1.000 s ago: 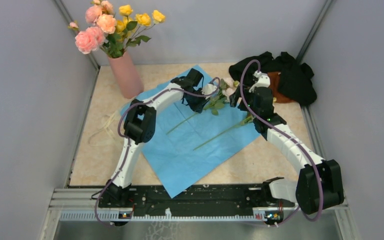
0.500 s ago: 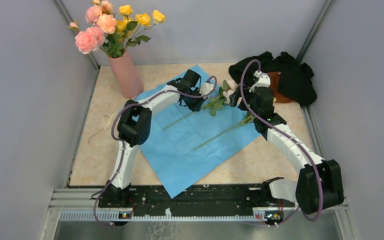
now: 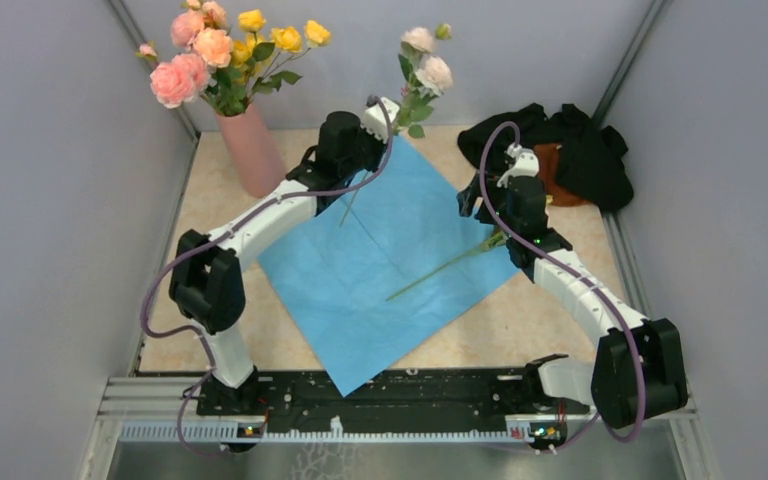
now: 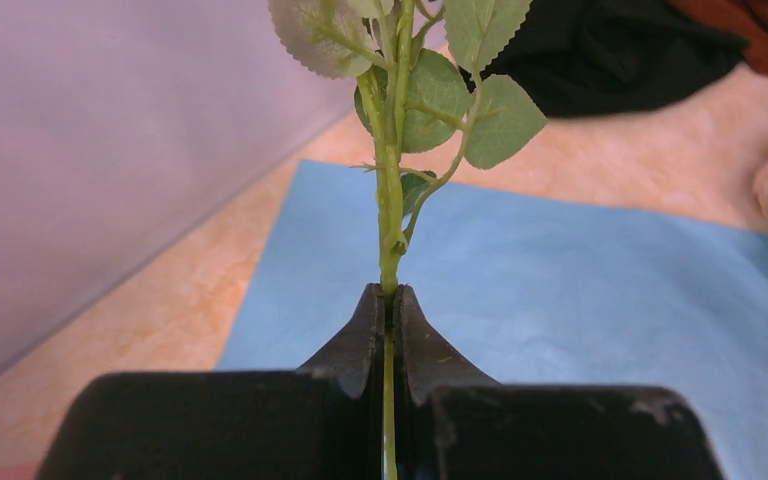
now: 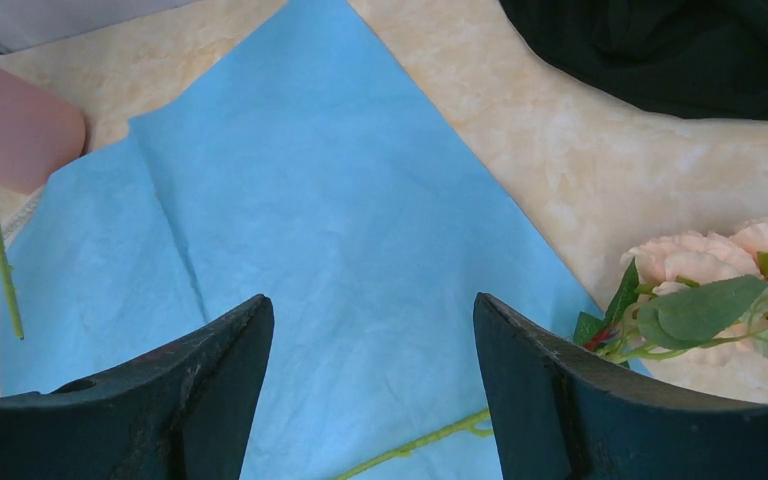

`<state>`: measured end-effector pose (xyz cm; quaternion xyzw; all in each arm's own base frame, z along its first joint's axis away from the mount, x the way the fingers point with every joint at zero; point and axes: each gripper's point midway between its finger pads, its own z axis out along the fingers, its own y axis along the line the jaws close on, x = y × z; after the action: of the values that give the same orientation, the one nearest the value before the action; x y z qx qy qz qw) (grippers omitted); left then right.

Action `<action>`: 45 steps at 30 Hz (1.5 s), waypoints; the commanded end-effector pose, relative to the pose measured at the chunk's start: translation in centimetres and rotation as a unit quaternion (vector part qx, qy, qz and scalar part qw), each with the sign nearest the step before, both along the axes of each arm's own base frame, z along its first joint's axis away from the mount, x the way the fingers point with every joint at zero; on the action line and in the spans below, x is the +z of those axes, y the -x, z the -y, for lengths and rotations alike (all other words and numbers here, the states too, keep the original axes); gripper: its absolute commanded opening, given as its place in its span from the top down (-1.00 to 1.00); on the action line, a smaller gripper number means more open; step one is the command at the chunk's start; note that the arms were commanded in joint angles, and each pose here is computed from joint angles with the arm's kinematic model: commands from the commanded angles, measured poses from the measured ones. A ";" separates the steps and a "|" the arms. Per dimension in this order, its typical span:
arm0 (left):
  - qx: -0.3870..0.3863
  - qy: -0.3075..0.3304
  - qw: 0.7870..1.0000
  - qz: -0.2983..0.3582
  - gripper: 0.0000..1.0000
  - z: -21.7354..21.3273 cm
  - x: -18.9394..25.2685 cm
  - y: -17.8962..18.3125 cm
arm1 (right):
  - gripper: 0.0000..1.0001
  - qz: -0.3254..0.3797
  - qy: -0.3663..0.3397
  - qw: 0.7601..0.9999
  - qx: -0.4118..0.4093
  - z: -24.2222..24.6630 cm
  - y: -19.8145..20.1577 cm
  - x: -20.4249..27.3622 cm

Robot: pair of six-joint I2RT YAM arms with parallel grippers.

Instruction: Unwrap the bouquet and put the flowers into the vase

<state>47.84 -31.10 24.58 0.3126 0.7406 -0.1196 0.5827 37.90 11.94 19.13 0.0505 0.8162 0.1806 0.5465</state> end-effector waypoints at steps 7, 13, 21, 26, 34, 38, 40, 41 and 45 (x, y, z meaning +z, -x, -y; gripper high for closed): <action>0.138 0.124 0.959 0.213 1.00 -10.0 16.5 -2.0 | -0.46 0.021 -0.021 0.999 0.021 -0.8 -0.3 0.2; 0.195 0.110 0.927 0.300 1.00 -15.5 21.7 -2.6 | -0.46 0.018 -0.023 0.999 0.023 -0.9 -0.2 -0.1; 0.253 0.139 0.886 0.363 1.00 -21.1 26.5 -2.8 | -0.47 0.016 -0.023 0.999 0.025 -1.0 -0.3 -0.5; 0.284 0.143 0.855 0.410 1.00 -24.1 29.4 -2.3 | -0.46 0.014 -0.022 0.999 0.025 -1.0 -0.3 -0.7; 0.297 0.122 0.839 0.440 1.00 -27.6 29.8 -3.2 | -0.46 0.011 -0.020 0.999 0.027 -1.0 -0.4 -1.1; 0.301 0.130 0.837 0.438 1.00 -29.6 28.8 -4.2 | -0.46 0.009 -0.018 0.999 0.027 -1.0 -0.5 -1.3; 0.304 0.134 0.835 0.439 1.00 -30.6 28.3 -4.5 | -0.46 0.006 -0.017 0.999 0.028 -1.1 -0.6 -1.5; 0.301 0.134 0.834 0.442 1.00 -30.8 28.0 -4.7 | -0.46 0.005 -0.016 0.999 0.030 -1.1 -0.5 -1.5; 0.292 0.132 0.840 0.438 1.00 -31.7 26.5 -5.9 | -0.46 0.004 -0.014 0.999 0.030 -1.1 -0.6 -1.7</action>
<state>53.33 0.40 50.87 0.0125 0.4676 0.1293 0.8743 37.71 13.10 16.39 0.0363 0.8278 0.2032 0.5217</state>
